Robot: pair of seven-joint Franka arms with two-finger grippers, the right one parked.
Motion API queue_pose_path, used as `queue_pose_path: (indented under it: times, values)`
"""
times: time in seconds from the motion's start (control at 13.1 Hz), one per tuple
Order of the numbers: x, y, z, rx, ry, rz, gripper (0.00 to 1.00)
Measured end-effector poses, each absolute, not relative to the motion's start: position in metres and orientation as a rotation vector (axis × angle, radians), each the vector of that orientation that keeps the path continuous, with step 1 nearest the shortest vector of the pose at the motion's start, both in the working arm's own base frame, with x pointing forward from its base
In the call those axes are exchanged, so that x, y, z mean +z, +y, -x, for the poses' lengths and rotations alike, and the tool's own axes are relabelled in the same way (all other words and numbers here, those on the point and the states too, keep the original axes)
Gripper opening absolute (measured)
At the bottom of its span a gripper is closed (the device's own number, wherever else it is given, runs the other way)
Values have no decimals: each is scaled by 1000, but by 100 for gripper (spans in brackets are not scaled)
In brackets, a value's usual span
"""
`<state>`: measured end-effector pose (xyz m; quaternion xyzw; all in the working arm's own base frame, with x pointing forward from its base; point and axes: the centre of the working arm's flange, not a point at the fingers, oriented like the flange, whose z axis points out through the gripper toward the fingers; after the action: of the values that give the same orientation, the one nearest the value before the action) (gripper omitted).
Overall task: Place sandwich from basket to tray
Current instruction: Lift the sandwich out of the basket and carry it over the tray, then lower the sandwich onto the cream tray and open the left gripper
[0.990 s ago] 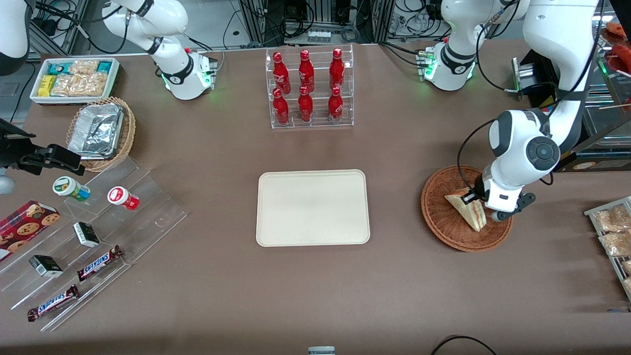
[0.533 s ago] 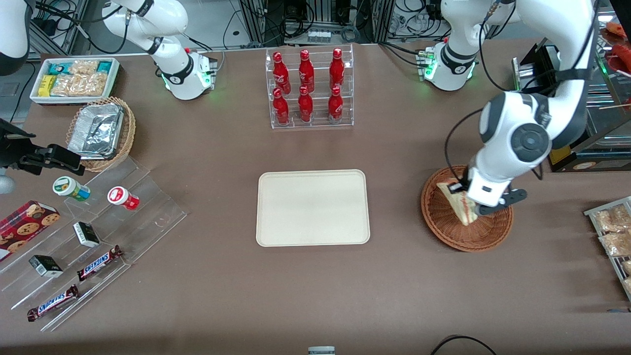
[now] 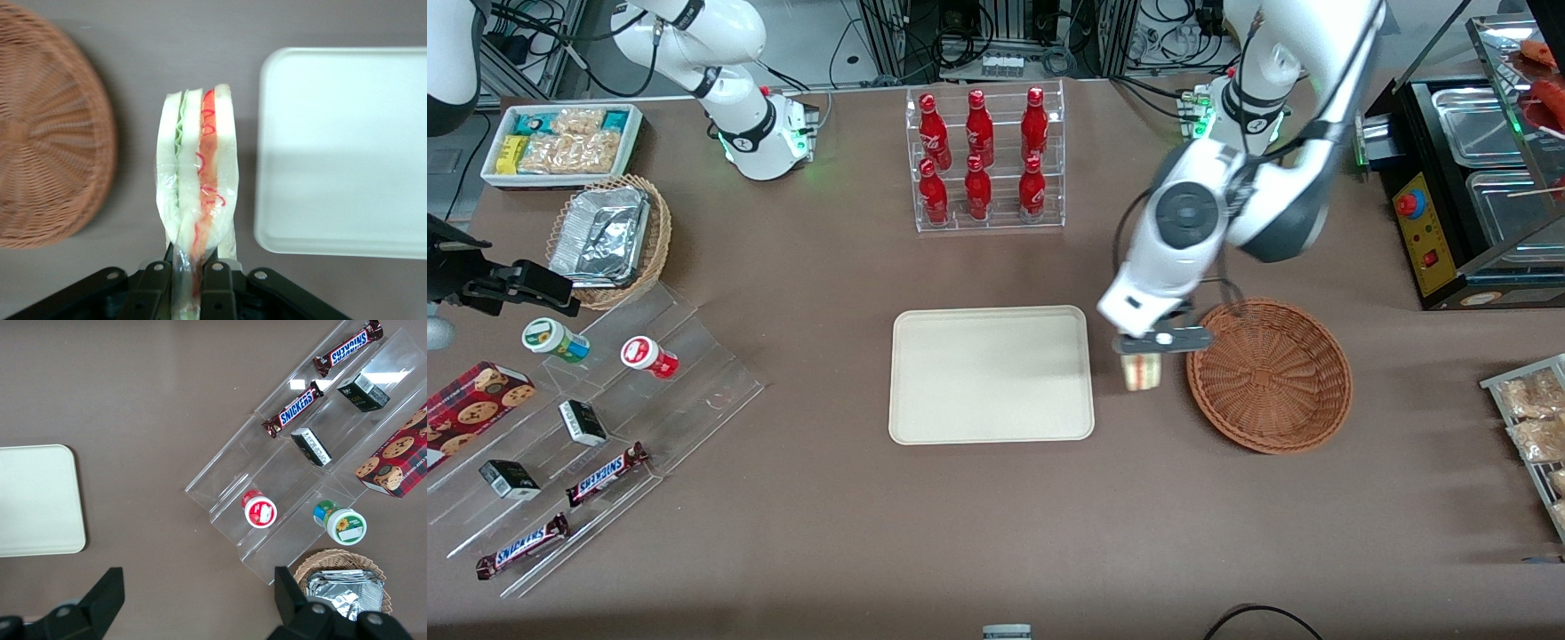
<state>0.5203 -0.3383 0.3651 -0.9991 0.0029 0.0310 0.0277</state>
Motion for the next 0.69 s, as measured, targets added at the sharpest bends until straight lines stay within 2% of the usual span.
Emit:
queue_pose_path:
  times: [0.3,0.69]
  values:
    - [334,-417,-519,100,166,3093,15]
    - [283,-447,-537,143,189,3087,15]
